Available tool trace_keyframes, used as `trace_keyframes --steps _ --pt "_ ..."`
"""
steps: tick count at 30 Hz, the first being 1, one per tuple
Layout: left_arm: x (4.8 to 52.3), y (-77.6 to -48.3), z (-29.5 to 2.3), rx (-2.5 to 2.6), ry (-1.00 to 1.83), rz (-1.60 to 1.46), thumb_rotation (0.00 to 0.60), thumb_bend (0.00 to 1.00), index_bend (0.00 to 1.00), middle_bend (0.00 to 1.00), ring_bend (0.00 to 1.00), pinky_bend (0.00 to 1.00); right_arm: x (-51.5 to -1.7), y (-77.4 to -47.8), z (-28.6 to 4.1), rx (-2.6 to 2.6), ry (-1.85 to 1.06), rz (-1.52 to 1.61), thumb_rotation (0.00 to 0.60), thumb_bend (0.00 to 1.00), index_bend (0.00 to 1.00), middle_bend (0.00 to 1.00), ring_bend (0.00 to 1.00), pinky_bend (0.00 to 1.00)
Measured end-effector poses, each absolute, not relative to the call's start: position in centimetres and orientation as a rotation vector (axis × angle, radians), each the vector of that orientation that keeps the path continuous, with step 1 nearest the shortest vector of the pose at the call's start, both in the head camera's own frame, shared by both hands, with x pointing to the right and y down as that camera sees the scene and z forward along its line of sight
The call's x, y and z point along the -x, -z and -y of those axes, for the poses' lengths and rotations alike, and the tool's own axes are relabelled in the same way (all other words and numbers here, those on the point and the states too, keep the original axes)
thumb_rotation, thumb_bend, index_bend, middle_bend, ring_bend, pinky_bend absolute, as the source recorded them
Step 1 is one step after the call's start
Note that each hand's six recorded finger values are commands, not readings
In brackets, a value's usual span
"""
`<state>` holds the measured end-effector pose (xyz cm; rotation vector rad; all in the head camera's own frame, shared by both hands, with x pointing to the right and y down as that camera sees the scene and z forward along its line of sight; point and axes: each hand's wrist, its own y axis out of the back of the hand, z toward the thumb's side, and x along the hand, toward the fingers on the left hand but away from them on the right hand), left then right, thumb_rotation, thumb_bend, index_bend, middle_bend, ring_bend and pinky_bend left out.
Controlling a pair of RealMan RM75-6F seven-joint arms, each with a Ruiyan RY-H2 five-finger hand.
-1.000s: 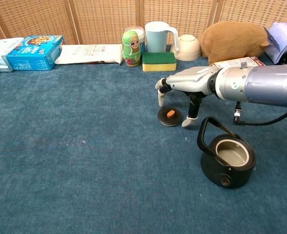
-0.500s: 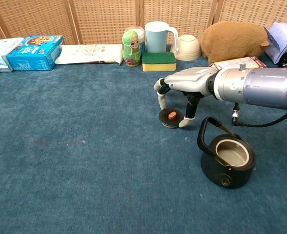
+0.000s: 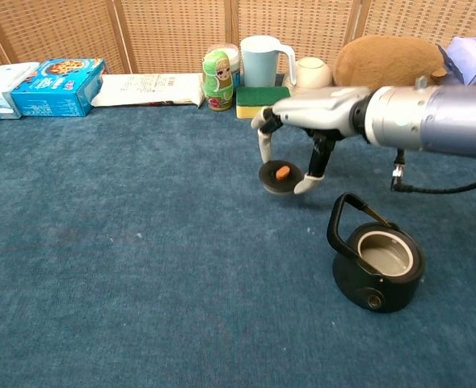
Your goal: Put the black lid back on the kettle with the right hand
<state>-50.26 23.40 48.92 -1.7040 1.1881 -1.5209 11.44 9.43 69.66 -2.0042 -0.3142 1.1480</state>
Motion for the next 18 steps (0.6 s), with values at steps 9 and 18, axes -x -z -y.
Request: trace_keyframes --steps 9,18 --pt "50.1 -49.0 -23.5 1.709 1.52 -1.175 0.6 0.06 0.0 0.0 0.0 0.04 -12.4 -65.5 -8.6 1.989 -1.114 0.358 0.6 0.26 0.41 0.09 0.06 0.0" --pt "49.8 -49.3 -23.6 1.712 1.525 -1.155 0.6 0.06 0.0 0.0 0.0 0.04 -16.4 -61.4 -8.1 1.924 -1.145 0.382 0.6 0.26 0.41 0.09 0.06 0.0"
